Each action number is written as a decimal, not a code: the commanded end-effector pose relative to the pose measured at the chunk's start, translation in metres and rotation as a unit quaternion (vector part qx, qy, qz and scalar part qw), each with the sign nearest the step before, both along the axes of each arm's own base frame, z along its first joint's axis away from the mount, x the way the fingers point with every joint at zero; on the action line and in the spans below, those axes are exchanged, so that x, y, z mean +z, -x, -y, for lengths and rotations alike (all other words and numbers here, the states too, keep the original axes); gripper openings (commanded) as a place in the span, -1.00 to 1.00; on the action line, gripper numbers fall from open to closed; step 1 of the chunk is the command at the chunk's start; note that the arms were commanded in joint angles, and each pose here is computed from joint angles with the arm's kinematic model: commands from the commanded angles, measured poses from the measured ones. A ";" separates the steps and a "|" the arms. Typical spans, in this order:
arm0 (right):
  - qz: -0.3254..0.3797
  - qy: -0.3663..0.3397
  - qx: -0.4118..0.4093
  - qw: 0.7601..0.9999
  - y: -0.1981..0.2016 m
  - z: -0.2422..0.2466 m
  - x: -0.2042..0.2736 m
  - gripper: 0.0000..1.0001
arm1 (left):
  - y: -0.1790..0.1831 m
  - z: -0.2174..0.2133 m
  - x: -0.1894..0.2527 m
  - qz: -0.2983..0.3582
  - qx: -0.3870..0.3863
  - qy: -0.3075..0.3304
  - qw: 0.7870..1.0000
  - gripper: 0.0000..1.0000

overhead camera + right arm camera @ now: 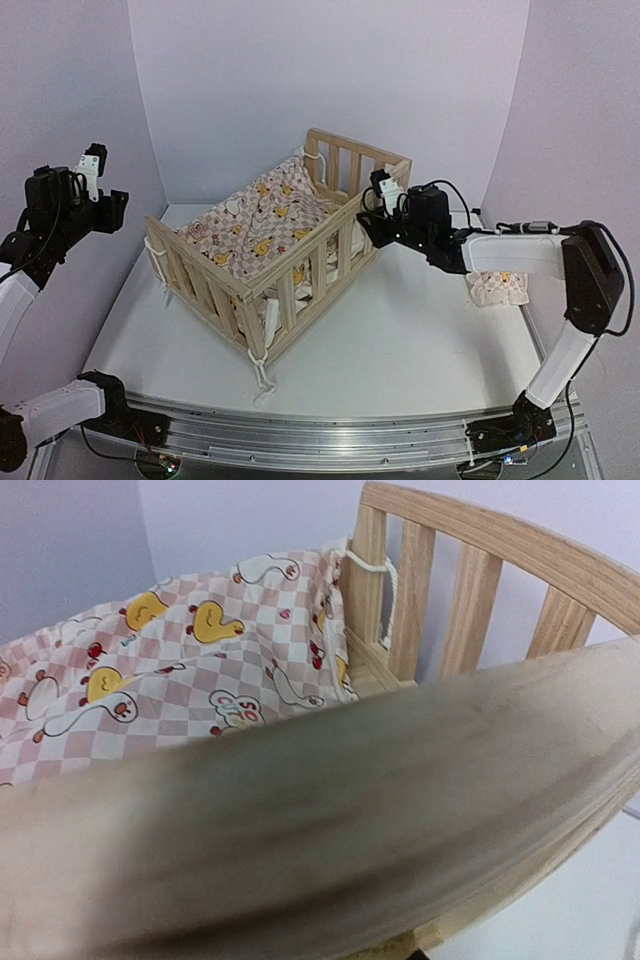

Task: Set up the pet bed

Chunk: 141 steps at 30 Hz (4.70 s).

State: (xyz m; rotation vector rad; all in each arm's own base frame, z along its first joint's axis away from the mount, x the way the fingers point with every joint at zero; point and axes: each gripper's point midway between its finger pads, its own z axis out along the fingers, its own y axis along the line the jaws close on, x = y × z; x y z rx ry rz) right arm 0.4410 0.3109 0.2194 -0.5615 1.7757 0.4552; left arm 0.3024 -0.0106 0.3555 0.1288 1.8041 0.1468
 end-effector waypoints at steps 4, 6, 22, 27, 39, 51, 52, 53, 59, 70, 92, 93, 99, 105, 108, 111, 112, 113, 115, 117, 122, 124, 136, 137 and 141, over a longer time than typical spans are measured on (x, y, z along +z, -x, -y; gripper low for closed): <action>0.045 0.100 -0.323 0.940 0.047 0.105 0.034 -1.00 | -0.011 0.022 0.006 0.003 -0.055 0.036 0.998 0.20; 0.027 0.062 -0.363 0.929 0.060 0.125 0.029 -1.00 | -0.011 0.030 0.007 0.002 -0.077 0.043 0.996 0.18; -0.059 -0.055 -0.243 0.967 0.122 -0.064 0.003 -1.00 | -0.001 0.109 0.060 0.012 -0.307 0.099 0.946 0.01; -0.068 -0.045 -0.191 0.978 0.135 -0.100 0.002 -1.00 | -0.002 0.132 0.052 -0.018 -0.353 0.111 0.929 0.00; -0.098 0.107 0.162 0.976 0.220 -0.133 -0.004 0.66 | 0.043 0.238 0.020 -0.100 -0.538 0.050 0.836 0.34; -0.263 0.110 0.212 0.935 0.261 0.001 0.053 0.86 | 0.085 0.300 -0.039 -0.189 -0.627 -0.051 0.754 0.42; -0.268 0.110 0.187 0.939 0.249 0.009 0.063 0.86 | 0.084 0.302 -0.044 -0.196 -0.626 -0.060 0.753 0.42; -0.267 0.113 0.156 0.944 0.234 0.017 0.073 0.86 | 0.082 0.302 -0.047 -0.201 -0.622 -0.070 0.754 0.42; -0.259 0.051 -0.026 0.964 0.125 0.063 0.142 0.81 | 0.073 0.298 -0.060 -0.216 -0.601 -0.106 0.762 0.23; -0.277 0.037 -0.123 0.952 0.019 0.057 0.112 0.39 | 0.101 0.281 -0.074 -0.240 -0.637 -0.144 0.718 -0.61; -0.251 0.032 -0.099 0.962 0.079 0.089 0.137 0.44 | 0.107 0.246 -0.094 -0.020 -0.715 -0.380 0.586 -1.00; -0.258 0.023 -0.068 0.963 0.083 0.078 0.138 0.40 | 0.091 0.246 -0.093 -0.003 -0.700 -0.393 0.596 -1.00; -0.260 -0.005 0.086 0.962 0.103 0.011 0.146 0.15 | 0.021 0.234 -0.084 0.069 -0.651 -0.456 0.603 -1.00; -0.221 0.062 0.176 0.957 0.131 -0.050 0.129 0.25 | -0.012 0.218 -0.094 0.119 -0.656 -0.518 0.536 -1.00; -0.234 0.067 0.182 0.953 0.127 -0.065 0.115 0.25 | -0.028 0.215 -0.094 0.130 -0.652 -0.535 0.522 -1.00; -0.237 0.090 0.183 0.950 0.123 -0.078 0.096 0.30 | -0.044 0.209 -0.093 0.134 -0.649 -0.539 0.519 -1.00; -0.242 0.095 0.184 0.948 0.121 -0.082 0.089 0.31 | -0.048 0.206 -0.093 0.129 -0.652 -0.538 0.518 -1.00; -0.246 0.097 0.184 0.947 0.119 -0.084 0.084 0.32 | -0.051 0.204 -0.094 0.124 -0.654 -0.537 0.518 -1.00; -0.255 0.106 0.180 0.944 0.114 -0.089 0.071 0.33 | -0.058 0.199 -0.094 0.115 -0.652 -0.539 0.520 -1.00; -0.260 0.117 0.180 0.942 0.111 -0.092 0.059 0.34 | -0.056 0.198 -0.093 0.112 -0.653 -0.535 0.525 -0.97; -0.268 0.148 0.203 0.930 0.114 -0.097 0.034 0.41 | -0.018 0.198 -0.086 0.115 -0.673 -0.491 0.541 -0.12; -0.270 0.158 0.230 0.921 0.125 -0.101 0.028 0.42 | -0.005 0.196 -0.081 0.108 -0.676 -0.474 0.554 0.16; -0.291 0.285 0.279 0.870 0.140 -0.105 -0.050 0.52 | 0.083 0.208 -0.001 0.100 -0.705 -0.226 0.664 0.40; -0.297 0.293 0.277 0.866 0.140 -0.103 -0.057 0.52 | 0.092 0.209 0.002 0.100 -0.711 -0.203 0.666 0.40; -0.299 0.320 0.259 0.861 0.133 -0.097 -0.075 0.24 | 0.114 0.208 -0.003 0.093 -0.719 -0.157 0.671 0.40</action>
